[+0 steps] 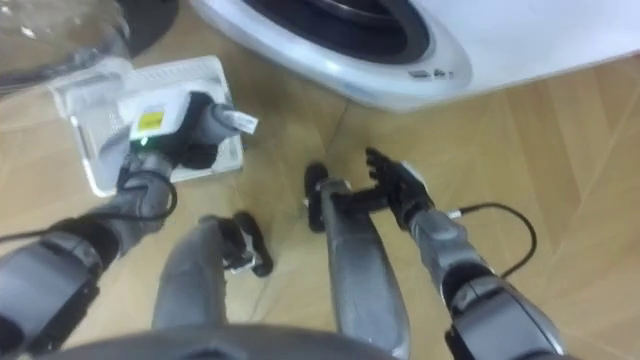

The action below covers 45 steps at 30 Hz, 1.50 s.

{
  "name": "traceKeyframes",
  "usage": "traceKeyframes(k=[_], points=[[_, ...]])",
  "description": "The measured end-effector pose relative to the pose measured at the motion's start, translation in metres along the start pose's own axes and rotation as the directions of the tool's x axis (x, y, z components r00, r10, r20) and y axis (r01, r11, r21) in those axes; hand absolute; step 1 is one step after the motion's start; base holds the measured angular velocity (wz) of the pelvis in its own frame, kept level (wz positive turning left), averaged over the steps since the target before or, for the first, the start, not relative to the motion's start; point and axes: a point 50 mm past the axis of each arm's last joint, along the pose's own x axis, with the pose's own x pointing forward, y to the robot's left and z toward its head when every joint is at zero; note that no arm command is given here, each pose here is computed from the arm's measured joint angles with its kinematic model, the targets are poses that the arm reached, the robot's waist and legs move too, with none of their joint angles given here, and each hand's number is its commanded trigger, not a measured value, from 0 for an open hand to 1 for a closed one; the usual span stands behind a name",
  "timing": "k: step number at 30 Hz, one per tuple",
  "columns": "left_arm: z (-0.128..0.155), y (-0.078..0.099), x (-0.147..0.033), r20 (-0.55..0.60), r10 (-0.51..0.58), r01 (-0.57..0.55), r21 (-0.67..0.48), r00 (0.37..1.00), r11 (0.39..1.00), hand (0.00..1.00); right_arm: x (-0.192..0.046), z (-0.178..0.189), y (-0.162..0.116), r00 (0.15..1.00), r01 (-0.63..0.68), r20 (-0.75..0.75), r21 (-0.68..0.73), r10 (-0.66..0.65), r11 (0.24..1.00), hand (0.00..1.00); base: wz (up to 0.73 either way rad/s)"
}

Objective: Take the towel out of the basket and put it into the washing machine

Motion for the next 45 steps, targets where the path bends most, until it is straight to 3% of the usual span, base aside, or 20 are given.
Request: traceKeyframes(k=[6,12,15,18,20,25,28,35,39,40,41,45], points=[[0.015,0.02,0.013,-0.047,0.172,-0.178,-0.2,0.984,0.963,1.0,0.005,0.01,0.002,1.0,-0.007,0.003,-0.064,0.008,0.998,0.0,0.09],[0.044,0.025,0.014,-0.108,0.233,-0.255,-0.501,0.966,0.827,1.0,0.009,0.024,0.005,0.999,-0.023,0.04,-0.126,0.028,0.992,0.0,0.09],[0.05,0.017,0.008,-0.128,0.13,-0.182,-0.646,0.983,0.741,1.0,0.01,0.027,0.013,0.996,-0.059,0.055,-0.134,0.067,0.989,0.0,-0.04],[0.057,0.01,0.007,-0.102,-0.016,-0.072,-0.792,0.995,0.606,1.0,0.01,0.031,0.017,0.992,-0.094,0.068,-0.156,0.106,0.983,0.0,0.03],[0.058,0.001,0.003,-0.047,-0.144,0.028,-0.877,0.988,0.48,1.0,0.01,0.031,0.018,0.99,-0.114,0.065,-0.158,0.126,0.981,0.0,0.0],[0.068,-0.011,-0.004,0.142,-0.288,0.213,-0.949,0.947,0.232,1.0,0.009,0.03,0.022,0.984,-0.152,0.066,-0.161,0.164,0.975,0.0,0.08],[0.073,-0.012,-0.005,0.245,-0.308,0.288,-0.952,0.919,0.104,1.0,0.008,0.029,0.026,0.979,-0.175,0.073,-0.155,0.188,0.972,0.0,0.0],[0.08,-0.01,-0.009,0.392,-0.322,0.383,-0.919,0.862,-0.094,1.0,0.007,0.028,0.024,0.977,-0.188,0.067,-0.162,0.201,0.969,0.0,-0.01],[0.082,-0.011,-0.009,0.427,-0.321,0.398,-0.904,0.845,-0.155,1.0,0.007,0.026,0.022,0.979,-0.182,0.062,-0.162,0.194,0.97,0.0,0.0],[0.083,-0.01,-0.008,0.437,-0.315,0.4,-0.899,0.842,-0.179,1.0,0.007,0.027,0.022,0.98,-0.176,0.067,-0.152,0.188,0.972,0.58,-0.03],[0.083,-0.009,-0.007,0.44,-0.304,0.391,-0.896,0.845,-0.211,1.0,0.007,0.028,0.022,0.98,-0.172,0.074,-0.142,0.184,0.975,1.0,0.0],[0.087,-0.007,-0.008,0.465,-0.271,0.376,-0.869,0.843,-0.32,1.0,0.007,0.029,0.02,0.981,-0.163,0.082,-0.135,0.175,0.977,1.0,0.0]])
